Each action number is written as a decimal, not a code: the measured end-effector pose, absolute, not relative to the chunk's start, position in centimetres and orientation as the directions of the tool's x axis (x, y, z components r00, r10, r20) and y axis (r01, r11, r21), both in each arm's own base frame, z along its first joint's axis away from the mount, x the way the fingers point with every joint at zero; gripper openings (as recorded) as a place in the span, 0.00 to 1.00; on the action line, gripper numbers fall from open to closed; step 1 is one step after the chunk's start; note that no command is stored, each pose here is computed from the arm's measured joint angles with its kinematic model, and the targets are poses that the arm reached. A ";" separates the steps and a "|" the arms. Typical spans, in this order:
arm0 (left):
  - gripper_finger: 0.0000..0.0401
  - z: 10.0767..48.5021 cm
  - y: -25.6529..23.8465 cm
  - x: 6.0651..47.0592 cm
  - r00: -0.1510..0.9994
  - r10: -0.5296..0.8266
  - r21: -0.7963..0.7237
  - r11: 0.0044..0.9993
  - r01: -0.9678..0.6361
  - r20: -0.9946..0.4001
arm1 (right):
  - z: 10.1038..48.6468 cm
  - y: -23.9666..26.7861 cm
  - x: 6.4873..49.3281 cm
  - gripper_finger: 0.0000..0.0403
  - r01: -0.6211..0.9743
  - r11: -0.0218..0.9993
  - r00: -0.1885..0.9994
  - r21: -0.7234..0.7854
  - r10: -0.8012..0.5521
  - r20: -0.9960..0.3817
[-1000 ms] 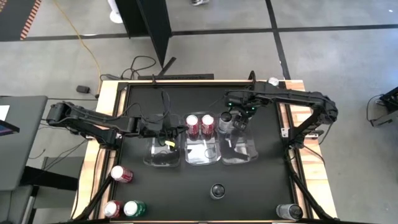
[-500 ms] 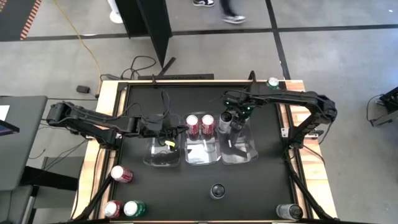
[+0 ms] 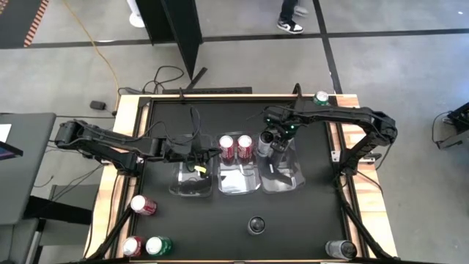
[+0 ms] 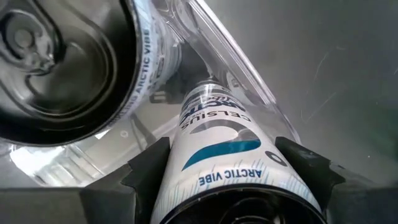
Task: Sort soda cans
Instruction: Put the top white-blue soda can into the right transparent bin, then put the left white-blue soda can into the right transparent bin
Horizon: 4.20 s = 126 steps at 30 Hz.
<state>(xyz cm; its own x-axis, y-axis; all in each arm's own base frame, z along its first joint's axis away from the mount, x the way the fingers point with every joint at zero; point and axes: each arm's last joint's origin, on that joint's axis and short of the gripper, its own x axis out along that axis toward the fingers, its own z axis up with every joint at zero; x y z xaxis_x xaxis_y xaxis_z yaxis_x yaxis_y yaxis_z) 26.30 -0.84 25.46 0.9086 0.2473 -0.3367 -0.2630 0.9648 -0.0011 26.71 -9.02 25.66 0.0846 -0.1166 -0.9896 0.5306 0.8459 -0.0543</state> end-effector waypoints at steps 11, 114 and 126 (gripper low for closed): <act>0.00 25.5 -0.8 26.3 0.909 0.247 -0.001 0.965 -0.263 -0.337 | 25.7 -9.0 26.8 0.91 0.535 0.843 0.093 -0.051 -0.119 -0.989; 0.27 25.7 -3.0 27.4 0.937 0.276 -0.068 0.953 -0.296 -0.213 | 31.8 5.6 12.5 0.79 0.618 0.733 0.644 -0.284 -0.679 -0.352; 0.22 25.5 -3.2 27.2 0.934 0.263 0.019 0.964 -0.266 -0.241 | 30.1 12.5 11.5 0.79 0.017 0.999 0.623 0.039 0.020 -0.782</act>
<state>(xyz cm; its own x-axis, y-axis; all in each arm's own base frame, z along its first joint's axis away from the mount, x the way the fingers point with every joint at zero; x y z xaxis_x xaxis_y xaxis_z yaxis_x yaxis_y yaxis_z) 27.24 -3.24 25.52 0.9342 0.2631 -0.2409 -0.2665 0.9637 0.0190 11.53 12.54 30.05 0.6235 0.0198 -0.7816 0.0166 0.9991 0.0386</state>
